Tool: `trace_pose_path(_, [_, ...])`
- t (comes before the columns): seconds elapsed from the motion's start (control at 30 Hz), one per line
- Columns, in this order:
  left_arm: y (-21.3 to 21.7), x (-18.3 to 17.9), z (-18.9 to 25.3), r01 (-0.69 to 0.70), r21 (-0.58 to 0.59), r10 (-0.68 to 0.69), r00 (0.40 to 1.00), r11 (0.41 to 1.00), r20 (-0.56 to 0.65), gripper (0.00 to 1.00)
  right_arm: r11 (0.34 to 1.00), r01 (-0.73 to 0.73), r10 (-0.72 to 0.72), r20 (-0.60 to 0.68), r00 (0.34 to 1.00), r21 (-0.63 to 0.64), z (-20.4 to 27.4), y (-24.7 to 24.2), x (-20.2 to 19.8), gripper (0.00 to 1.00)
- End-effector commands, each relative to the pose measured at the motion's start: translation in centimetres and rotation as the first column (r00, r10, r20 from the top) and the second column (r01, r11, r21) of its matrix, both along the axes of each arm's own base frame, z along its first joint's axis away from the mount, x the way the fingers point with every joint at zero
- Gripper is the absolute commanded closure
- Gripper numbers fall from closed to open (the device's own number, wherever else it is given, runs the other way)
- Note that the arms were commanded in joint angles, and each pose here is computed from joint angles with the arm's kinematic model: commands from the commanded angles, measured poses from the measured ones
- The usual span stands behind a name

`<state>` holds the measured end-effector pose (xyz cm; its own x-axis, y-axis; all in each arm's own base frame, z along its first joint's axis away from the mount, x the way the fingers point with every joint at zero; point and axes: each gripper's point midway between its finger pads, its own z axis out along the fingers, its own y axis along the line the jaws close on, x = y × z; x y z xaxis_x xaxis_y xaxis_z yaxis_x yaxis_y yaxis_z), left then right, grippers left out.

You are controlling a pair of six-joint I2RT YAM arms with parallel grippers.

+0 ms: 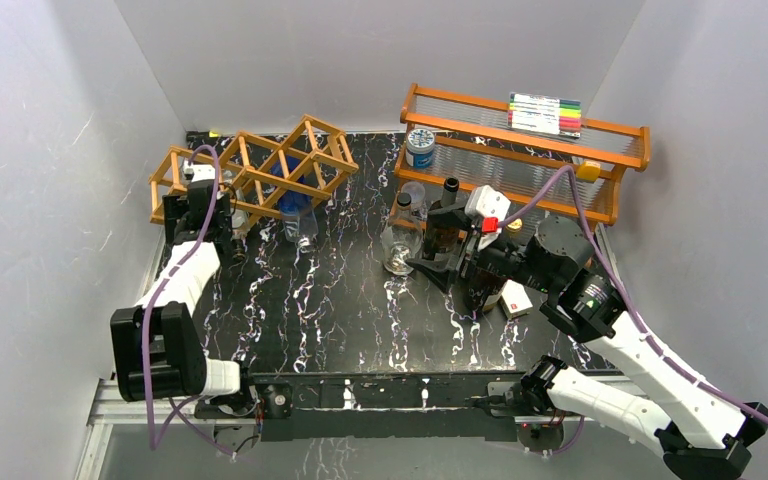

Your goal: Take the wine bottle off the wine rack

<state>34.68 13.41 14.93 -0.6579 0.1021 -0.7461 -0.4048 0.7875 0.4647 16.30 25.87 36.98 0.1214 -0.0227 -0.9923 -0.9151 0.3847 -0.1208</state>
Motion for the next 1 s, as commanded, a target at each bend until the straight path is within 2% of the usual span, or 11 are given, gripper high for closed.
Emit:
trace_pose_path(0.0, [0.2,1.3,1.4,0.009,0.002,-0.009,0.998,1.000,0.057,0.15,0.999,0.012,-0.014,0.038,0.999,0.045,1.6,-0.3,0.0,0.02])
trace_pose_path(0.23, [-0.1,1.0,1.2,0.020,-0.009,-0.019,0.998,1.000,0.066,0.29,0.999,0.007,-0.008,0.035,0.999,0.053,1.8,-0.2,0.0,0.02])
trace_pose_path(0.33, [0.2,0.2,1.2,0.008,0.012,-0.009,0.998,1.000,0.069,0.41,0.999,0.003,-0.004,0.031,1.000,0.052,1.7,-0.1,0.0,0.02])
trace_pose_path(0.47, [-0.1,-0.5,1.7,0.013,0.005,-0.013,0.995,1.000,0.098,0.53,0.999,-0.001,-0.001,0.030,1.000,0.049,1.6,0.0,0.0,0.02])
trace_pose_path(0.57, [-0.4,-1.2,2.0,0.012,-0.024,-0.009,0.993,1.000,0.115,0.56,0.999,-0.003,0.002,0.027,1.000,0.047,1.5,0.1,0.1,0.02])
trace_pose_path(0.97, [-2.6,-6.3,1.4,-0.020,-0.205,0.054,0.985,0.979,0.164,0.57,0.999,-0.018,0.017,0.031,0.999,0.041,1.2,0.7,0.2,0.02])
